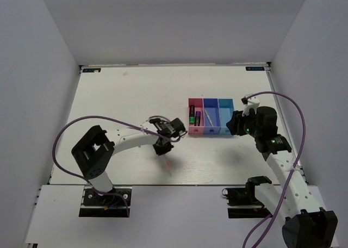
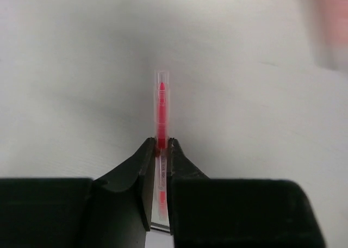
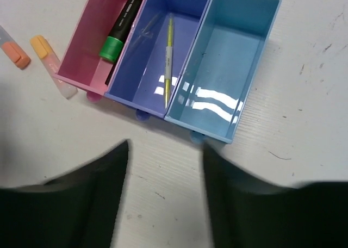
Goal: Sort the stationery into containers
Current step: Pick up the pen from the center of the board, then place the pen in the storage box.
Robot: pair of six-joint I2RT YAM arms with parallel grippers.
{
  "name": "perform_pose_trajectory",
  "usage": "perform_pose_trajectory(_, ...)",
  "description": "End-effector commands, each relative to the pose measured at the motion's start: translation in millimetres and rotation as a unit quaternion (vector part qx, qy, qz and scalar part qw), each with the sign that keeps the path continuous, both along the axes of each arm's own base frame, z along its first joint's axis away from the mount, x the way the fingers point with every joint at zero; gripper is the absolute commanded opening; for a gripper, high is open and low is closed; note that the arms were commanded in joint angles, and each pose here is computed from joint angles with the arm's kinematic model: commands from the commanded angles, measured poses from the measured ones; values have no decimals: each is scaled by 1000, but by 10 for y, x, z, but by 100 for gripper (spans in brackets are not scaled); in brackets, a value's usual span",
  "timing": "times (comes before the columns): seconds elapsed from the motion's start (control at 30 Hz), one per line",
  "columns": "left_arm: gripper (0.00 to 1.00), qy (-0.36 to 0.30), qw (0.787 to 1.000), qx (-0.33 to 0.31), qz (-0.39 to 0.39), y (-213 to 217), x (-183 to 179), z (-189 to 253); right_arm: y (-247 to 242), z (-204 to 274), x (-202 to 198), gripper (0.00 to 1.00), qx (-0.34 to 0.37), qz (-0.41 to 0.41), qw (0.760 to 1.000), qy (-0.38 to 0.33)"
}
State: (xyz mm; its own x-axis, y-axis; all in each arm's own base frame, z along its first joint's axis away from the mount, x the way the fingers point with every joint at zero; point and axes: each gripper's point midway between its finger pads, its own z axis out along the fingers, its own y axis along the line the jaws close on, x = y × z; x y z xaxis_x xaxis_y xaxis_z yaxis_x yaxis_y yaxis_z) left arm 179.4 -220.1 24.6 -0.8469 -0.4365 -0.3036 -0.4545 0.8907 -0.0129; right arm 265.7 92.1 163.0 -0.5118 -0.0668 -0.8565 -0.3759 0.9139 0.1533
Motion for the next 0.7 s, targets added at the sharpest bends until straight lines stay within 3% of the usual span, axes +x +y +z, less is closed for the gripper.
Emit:
perform_pose_trajectory(0.0,0,-110,988,-11,-105,-468,425,734,25,14,13,49,-9,22,1000,-7)
perform_pose_trajectory(0.03,0,-116,981,1,-158,-528,469,815,23,6,15,30,-11,23,1000,-7)
perform_pose_trajectory(0.07,0,-134,976,-12,-171,-687,586,981,6,-6,17,0,-16,22,1000,-7)
perform_pose_trajectory(0.1,0,-146,963,-18,-225,-871,700,1121,-2,-15,22,0,-20,22,1000,-7)
perform_pose_trajectory(0.23,0,-182,941,-61,-278,-1349,1169,1423,-45,-32,31,0,-27,13,1000,-7)
perform_pose_trajectory(0.3,0,-208,925,-98,-304,-1668,1400,1597,-57,-35,42,6,-27,10,1000,-7)
perform_pose_trajectory(0.43,0,-252,909,-129,-306,-1953,1831,1791,-88,-76,58,10,-29,4,1000,-2)
perform_pose_trajectory(0.67,0,-294,896,-178,-282,-2202,2290,1685,-124,-107,66,13,-23,-4,1000,2)
